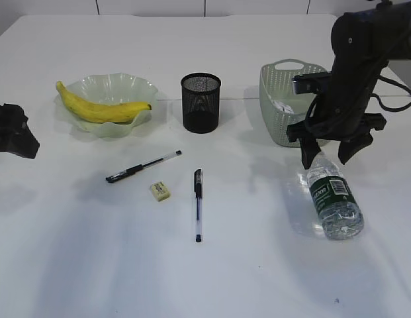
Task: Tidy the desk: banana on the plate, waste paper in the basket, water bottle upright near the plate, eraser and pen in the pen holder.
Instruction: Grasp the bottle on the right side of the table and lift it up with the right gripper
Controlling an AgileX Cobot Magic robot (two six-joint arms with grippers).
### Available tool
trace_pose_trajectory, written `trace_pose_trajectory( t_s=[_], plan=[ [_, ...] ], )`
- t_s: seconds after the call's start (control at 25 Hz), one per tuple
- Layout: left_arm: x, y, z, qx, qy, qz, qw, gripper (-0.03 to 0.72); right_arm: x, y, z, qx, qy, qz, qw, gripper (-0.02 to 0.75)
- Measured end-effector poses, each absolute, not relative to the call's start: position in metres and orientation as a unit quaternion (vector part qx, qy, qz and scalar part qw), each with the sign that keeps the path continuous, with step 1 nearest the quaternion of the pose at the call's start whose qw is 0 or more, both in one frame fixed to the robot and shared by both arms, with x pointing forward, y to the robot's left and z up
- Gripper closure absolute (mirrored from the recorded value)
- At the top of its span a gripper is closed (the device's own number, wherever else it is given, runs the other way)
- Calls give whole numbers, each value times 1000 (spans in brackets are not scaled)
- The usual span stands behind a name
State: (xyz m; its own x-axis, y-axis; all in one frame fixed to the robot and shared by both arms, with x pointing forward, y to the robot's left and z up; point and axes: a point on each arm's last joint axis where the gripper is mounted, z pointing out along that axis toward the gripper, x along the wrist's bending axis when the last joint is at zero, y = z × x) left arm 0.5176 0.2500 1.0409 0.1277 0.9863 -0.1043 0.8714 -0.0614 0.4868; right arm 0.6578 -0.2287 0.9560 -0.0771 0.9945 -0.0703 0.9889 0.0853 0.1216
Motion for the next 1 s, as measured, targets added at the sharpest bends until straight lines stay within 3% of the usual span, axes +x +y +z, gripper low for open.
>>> trace_pose_trajectory(
  t_s=[1.0],
  plan=[
    [518,250,1041,716,647,133,226,125,666,-241,945,719,691,43,62,160]
  ],
)
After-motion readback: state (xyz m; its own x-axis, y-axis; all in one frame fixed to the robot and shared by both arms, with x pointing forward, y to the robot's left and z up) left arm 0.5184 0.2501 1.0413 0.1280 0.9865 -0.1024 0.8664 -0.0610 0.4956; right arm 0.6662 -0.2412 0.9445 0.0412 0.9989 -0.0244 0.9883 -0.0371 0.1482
